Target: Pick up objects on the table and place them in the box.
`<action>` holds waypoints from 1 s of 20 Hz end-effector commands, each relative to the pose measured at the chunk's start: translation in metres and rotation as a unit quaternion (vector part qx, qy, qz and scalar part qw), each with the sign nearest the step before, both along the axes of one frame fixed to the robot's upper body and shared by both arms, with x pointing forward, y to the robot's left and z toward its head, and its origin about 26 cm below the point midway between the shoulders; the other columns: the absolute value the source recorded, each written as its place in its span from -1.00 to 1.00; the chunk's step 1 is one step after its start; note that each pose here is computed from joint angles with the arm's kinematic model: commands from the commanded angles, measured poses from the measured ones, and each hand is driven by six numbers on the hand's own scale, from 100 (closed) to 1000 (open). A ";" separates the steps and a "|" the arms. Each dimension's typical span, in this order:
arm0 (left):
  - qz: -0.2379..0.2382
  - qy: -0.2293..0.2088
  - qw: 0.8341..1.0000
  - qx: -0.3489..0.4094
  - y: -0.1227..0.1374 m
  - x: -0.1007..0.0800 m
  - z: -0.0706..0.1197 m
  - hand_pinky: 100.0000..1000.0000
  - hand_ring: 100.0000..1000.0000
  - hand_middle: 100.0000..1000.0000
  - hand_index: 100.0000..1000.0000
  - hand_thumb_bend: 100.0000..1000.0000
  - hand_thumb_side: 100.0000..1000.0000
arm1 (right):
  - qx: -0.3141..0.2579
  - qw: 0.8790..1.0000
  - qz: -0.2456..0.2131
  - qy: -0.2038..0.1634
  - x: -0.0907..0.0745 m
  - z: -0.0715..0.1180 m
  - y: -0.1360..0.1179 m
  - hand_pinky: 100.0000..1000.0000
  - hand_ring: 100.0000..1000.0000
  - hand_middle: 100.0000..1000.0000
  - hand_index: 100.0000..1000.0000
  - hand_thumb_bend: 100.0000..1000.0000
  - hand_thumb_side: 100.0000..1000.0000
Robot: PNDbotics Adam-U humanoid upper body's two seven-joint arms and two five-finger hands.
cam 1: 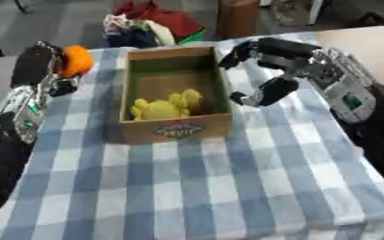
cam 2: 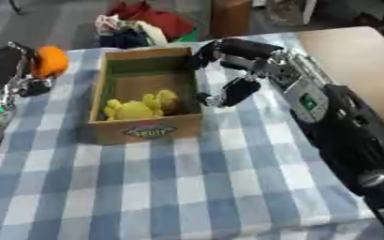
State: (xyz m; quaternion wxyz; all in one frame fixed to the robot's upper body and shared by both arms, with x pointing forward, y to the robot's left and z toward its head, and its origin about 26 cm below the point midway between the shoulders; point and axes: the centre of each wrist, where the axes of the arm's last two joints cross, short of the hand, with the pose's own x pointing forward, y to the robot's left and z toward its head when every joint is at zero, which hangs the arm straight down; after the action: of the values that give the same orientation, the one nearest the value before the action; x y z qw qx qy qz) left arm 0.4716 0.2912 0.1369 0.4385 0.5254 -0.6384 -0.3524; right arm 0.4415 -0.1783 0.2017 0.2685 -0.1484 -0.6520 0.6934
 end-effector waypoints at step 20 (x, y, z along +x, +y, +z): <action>-0.305 0.087 0.948 0.009 -0.071 -0.004 0.028 0.53 0.51 0.61 0.77 -0.04 0.43 | 0.003 1.000 0.007 -0.008 0.001 0.009 0.003 0.60 0.53 0.41 0.70 -0.62 -0.42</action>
State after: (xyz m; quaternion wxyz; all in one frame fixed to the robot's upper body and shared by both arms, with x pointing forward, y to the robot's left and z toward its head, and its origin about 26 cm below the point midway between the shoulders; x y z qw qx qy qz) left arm 0.4659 0.2136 0.1472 0.3677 0.2718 -0.7181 -0.5246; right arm 0.4411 -0.1725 0.1996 0.2652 -0.1393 -0.6536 0.6951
